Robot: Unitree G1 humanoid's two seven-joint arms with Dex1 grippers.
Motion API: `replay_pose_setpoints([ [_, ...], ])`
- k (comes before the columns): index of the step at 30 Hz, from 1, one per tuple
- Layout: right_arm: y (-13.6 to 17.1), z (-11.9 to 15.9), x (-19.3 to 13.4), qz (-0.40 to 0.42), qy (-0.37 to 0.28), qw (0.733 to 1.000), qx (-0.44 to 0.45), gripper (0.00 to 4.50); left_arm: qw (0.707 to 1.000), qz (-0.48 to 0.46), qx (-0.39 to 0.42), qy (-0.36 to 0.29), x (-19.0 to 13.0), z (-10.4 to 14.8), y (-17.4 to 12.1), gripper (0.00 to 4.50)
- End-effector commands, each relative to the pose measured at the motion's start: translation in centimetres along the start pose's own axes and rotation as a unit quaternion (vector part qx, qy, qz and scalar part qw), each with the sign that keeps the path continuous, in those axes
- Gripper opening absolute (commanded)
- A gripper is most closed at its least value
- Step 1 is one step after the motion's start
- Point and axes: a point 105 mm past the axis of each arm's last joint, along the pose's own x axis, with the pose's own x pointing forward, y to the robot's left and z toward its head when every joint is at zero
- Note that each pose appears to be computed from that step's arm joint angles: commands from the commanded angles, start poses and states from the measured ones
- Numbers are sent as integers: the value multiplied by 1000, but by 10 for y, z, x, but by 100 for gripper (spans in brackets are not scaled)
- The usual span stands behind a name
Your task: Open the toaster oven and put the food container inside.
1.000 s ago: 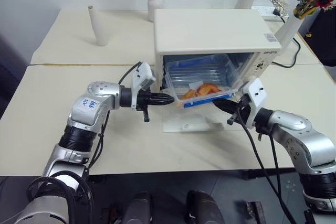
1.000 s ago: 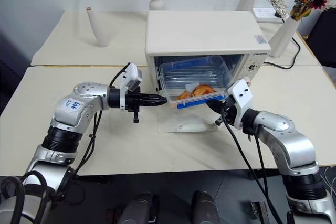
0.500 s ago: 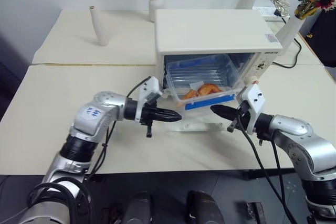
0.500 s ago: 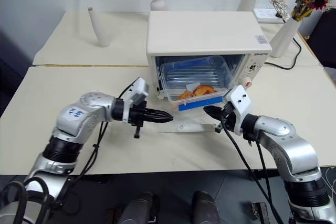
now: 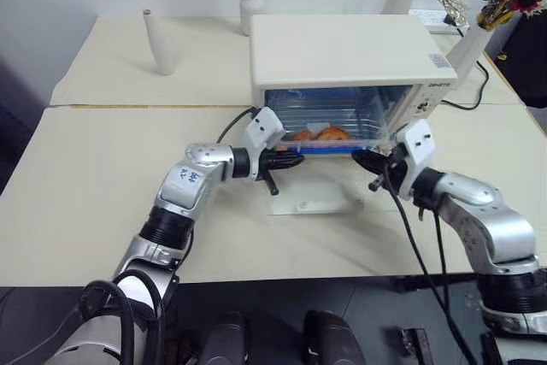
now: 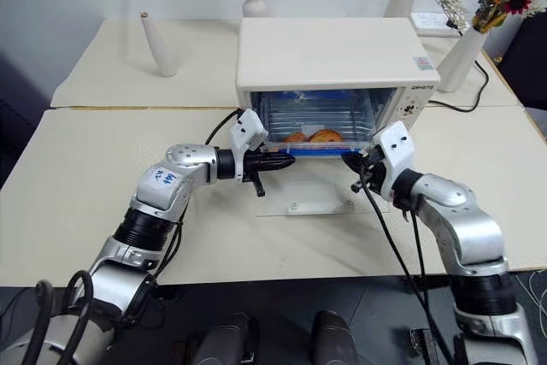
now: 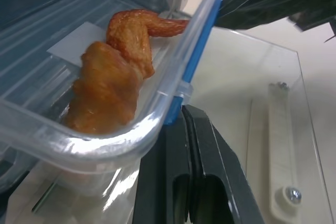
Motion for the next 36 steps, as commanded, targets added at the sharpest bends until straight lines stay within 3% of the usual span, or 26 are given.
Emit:
replay_pose_setpoints([
  [1,-12,19,12,-37,-38,998,-17,2,998,32,27,-37,1,24,9,0],
  [10,-17,29,24,-48,-62,997,-21,2,989,118,19,-92,-4,49,38,0],
  [23,-2,28,-4,1,-49,999,-16,2,992,79,15,-93,-24,43,10,0],
  [30,27,33,-50,92,-27,995,5,2,995,24,22,-97,-79,57,-11,0],
  [35,44,21,-82,119,15,993,21,2,995,9,8,-97,-123,68,-15,0],
  [36,48,17,-89,123,25,992,28,1,995,-11,-1,-95,-135,70,-19,18],
])
